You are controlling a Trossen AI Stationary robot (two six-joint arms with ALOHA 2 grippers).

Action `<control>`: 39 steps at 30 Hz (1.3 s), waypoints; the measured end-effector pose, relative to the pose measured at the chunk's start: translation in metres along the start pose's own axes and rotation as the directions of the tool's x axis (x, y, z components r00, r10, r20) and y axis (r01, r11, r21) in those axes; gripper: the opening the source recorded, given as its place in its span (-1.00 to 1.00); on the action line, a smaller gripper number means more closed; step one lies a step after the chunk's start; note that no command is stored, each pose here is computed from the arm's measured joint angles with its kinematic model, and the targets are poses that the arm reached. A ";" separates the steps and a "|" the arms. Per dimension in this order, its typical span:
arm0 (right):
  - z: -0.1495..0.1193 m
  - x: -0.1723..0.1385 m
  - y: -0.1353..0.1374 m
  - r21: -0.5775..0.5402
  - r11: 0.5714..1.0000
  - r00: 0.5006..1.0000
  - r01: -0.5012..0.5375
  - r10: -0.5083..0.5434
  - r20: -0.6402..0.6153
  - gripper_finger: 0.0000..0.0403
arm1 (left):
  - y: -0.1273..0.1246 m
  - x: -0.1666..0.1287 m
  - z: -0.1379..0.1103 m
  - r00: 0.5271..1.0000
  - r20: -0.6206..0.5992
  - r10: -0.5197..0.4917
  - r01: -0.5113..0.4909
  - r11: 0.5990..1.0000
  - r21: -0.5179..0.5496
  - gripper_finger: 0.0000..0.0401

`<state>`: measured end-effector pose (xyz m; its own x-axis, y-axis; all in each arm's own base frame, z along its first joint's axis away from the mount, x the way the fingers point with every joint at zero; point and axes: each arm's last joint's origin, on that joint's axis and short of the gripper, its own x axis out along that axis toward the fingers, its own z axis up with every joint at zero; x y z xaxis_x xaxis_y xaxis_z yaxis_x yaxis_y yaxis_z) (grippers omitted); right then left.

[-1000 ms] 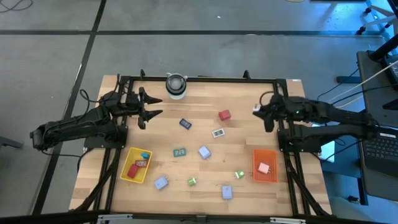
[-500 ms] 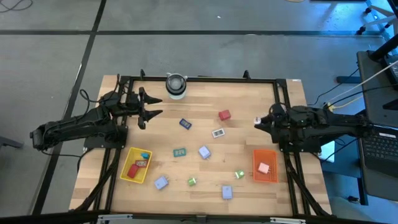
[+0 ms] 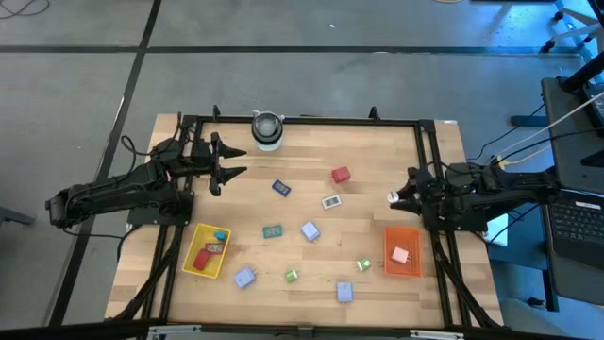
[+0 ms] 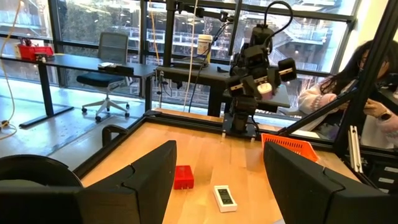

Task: Pick & Place Office items
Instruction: Put the blue charger adapter into the orange basket

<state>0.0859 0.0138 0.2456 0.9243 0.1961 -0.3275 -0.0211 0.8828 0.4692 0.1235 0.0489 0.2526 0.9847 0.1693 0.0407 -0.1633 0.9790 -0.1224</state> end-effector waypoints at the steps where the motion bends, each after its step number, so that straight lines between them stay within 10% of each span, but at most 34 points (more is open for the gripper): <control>1: 0.000 0.000 0.002 0.011 0.999 1.000 -0.030 0.030 -0.006 -0.35 | 0.000 0.000 0.000 1.000 0.000 0.000 0.000 1.000 -0.002 0.18; 16: -0.011 0.018 0.014 0.268 0.959 0.962 -0.092 0.155 -0.226 -0.35 | 0.000 0.000 0.000 1.000 0.001 0.000 0.000 1.000 -0.014 0.18; 39: -0.057 0.060 0.019 0.314 0.899 0.713 0.304 0.004 -0.701 -0.35 | 0.000 0.000 0.000 1.000 0.000 0.000 0.000 1.000 0.005 0.18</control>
<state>0.1192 0.0670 0.1883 0.3916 0.4427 -0.8066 0.3816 0.7196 0.5802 0.1236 0.0489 0.2526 0.9847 0.1695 0.0406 -0.1638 0.9795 -0.1169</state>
